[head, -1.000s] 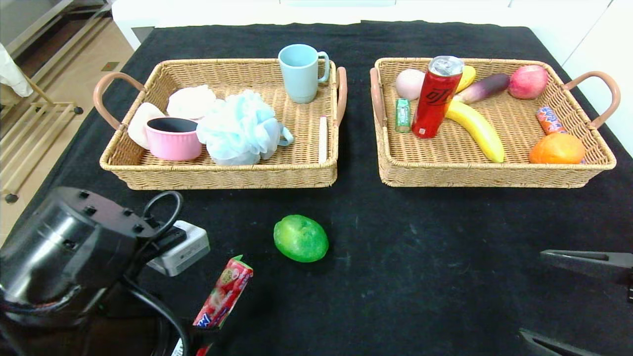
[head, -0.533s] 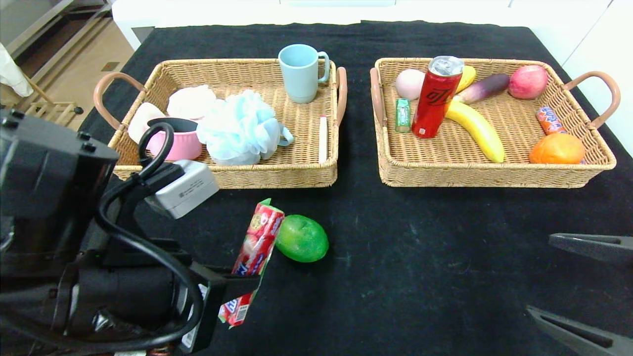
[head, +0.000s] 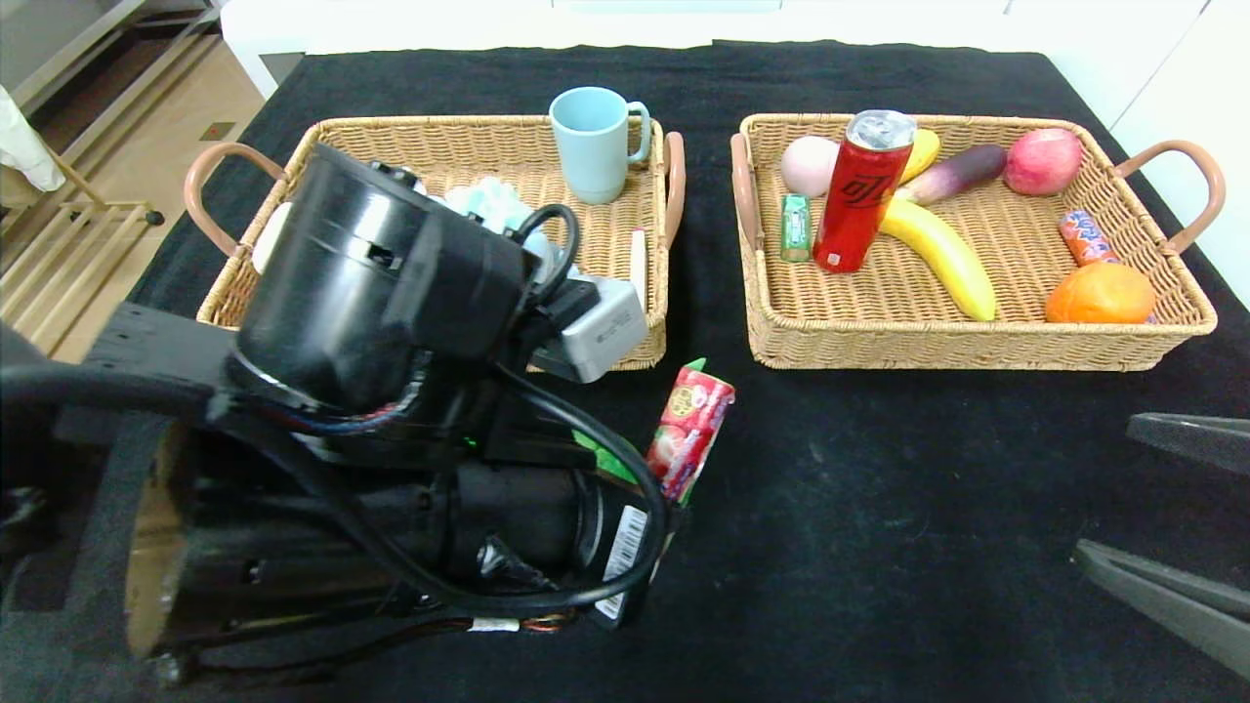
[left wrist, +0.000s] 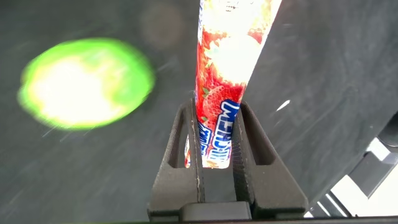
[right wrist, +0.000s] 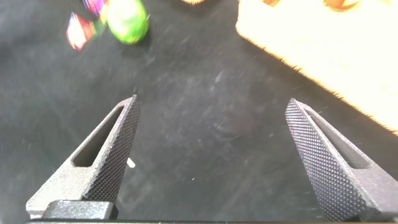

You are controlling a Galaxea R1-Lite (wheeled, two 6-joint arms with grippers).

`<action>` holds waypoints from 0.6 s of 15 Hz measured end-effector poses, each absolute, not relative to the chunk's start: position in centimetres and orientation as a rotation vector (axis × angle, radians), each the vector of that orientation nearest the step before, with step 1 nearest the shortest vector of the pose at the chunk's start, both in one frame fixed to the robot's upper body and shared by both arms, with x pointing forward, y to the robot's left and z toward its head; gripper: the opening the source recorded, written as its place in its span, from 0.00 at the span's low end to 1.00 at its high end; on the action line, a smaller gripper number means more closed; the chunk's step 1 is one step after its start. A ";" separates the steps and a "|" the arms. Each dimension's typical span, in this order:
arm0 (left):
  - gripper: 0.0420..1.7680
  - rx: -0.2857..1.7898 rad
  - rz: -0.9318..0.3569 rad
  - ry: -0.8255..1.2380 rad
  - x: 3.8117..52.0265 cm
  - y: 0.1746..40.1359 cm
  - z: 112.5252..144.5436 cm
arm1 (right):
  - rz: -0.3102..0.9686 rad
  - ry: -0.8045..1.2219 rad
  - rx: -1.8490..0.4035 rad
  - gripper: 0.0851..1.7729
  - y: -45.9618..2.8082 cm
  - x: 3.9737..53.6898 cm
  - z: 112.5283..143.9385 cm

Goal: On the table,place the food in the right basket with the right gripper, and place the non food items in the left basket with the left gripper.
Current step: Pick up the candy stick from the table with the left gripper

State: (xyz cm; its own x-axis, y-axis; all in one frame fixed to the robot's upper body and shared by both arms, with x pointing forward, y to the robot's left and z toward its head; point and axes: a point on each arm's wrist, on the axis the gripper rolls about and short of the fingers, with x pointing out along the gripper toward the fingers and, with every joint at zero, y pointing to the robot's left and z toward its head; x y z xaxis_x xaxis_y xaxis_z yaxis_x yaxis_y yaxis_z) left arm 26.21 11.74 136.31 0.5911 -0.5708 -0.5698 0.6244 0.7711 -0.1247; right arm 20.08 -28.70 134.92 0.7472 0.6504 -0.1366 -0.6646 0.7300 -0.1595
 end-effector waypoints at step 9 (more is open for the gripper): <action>0.18 0.194 -0.788 0.636 27.2 3.9 133.8 | 0.610 -0.040 -0.184 0.96 -30.5 18.2 137.5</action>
